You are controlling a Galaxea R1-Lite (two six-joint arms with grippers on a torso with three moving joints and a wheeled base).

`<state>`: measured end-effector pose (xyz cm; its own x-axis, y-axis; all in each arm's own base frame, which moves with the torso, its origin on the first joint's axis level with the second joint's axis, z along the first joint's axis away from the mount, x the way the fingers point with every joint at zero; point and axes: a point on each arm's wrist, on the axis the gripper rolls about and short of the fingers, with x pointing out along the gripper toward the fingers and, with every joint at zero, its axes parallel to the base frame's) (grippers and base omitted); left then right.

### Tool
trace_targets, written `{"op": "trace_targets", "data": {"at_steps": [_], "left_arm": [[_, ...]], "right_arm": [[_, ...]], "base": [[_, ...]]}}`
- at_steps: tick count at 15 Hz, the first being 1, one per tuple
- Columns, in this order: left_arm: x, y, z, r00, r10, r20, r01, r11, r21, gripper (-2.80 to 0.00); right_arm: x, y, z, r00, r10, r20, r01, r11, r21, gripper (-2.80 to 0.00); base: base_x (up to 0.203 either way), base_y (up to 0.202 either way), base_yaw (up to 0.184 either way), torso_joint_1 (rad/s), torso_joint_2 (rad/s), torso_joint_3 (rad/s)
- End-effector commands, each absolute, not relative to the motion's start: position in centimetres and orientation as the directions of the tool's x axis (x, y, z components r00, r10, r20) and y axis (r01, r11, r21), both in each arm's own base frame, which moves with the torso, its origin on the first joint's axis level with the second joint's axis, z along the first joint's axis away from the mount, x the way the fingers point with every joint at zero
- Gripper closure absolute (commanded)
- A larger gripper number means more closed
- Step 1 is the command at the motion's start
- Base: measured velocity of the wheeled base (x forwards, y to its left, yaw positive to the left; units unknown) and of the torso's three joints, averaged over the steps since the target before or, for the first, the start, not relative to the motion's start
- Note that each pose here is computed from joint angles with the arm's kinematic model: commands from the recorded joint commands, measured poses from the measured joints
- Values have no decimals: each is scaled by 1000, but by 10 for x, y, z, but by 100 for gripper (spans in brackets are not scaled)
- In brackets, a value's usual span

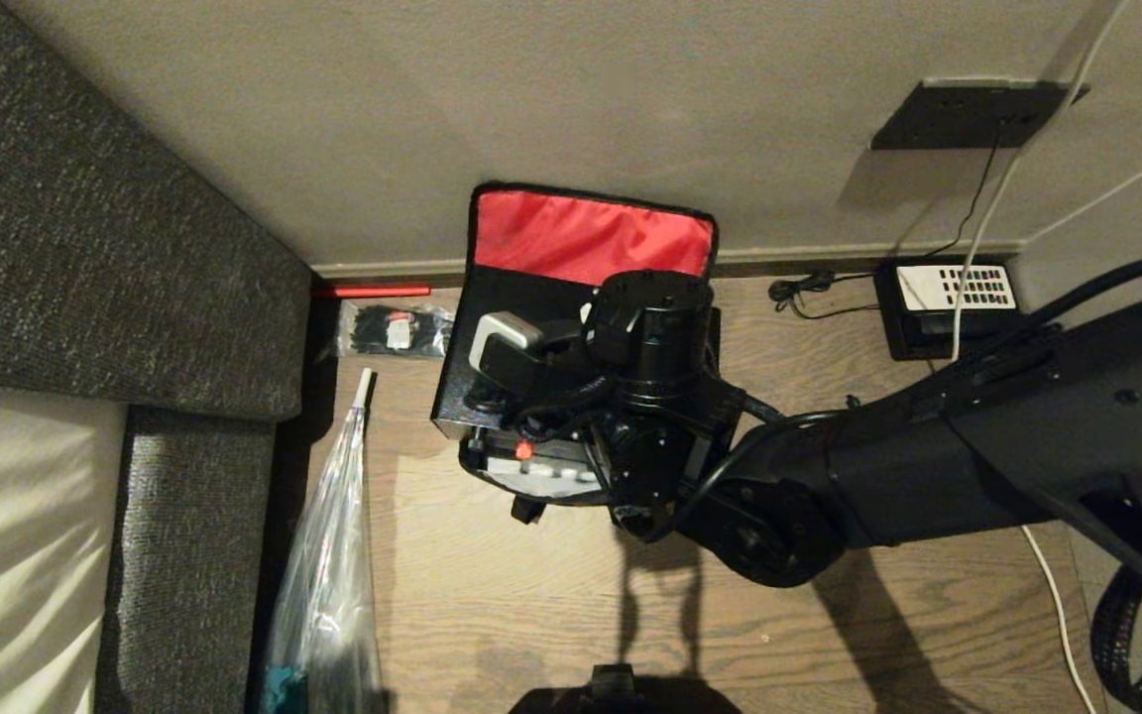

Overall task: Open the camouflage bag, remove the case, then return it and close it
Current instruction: Place the black box back

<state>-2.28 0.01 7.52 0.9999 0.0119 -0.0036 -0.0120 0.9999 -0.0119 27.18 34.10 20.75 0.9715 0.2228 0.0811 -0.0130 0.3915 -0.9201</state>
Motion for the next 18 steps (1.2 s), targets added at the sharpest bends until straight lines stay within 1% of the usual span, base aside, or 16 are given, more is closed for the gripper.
{"op": "trace_targets", "data": {"at_steps": [1, 7, 18], "left_arm": [[-23, 0, 74, 1000, 12, -5, -12, 1000, -12, 0], [-23, 0, 74, 1000, 12, -5, -12, 1000, -12, 0], [-23, 0, 74, 1000, 12, -5, -12, 1000, -12, 0]], "right_arm": [[278, 345, 204, 971, 221, 88, -7, 398, -917, 0], [285, 343, 191, 976, 210, 54, -38, 409, -912, 0], [283, 344, 184, 972, 237, 7, -88, 387, -918, 0]], "base": [[0, 0, 0, 0, 0, 0], [0, 0, 0, 0, 0, 0], [0, 0, 0, 0, 0, 0]]}}
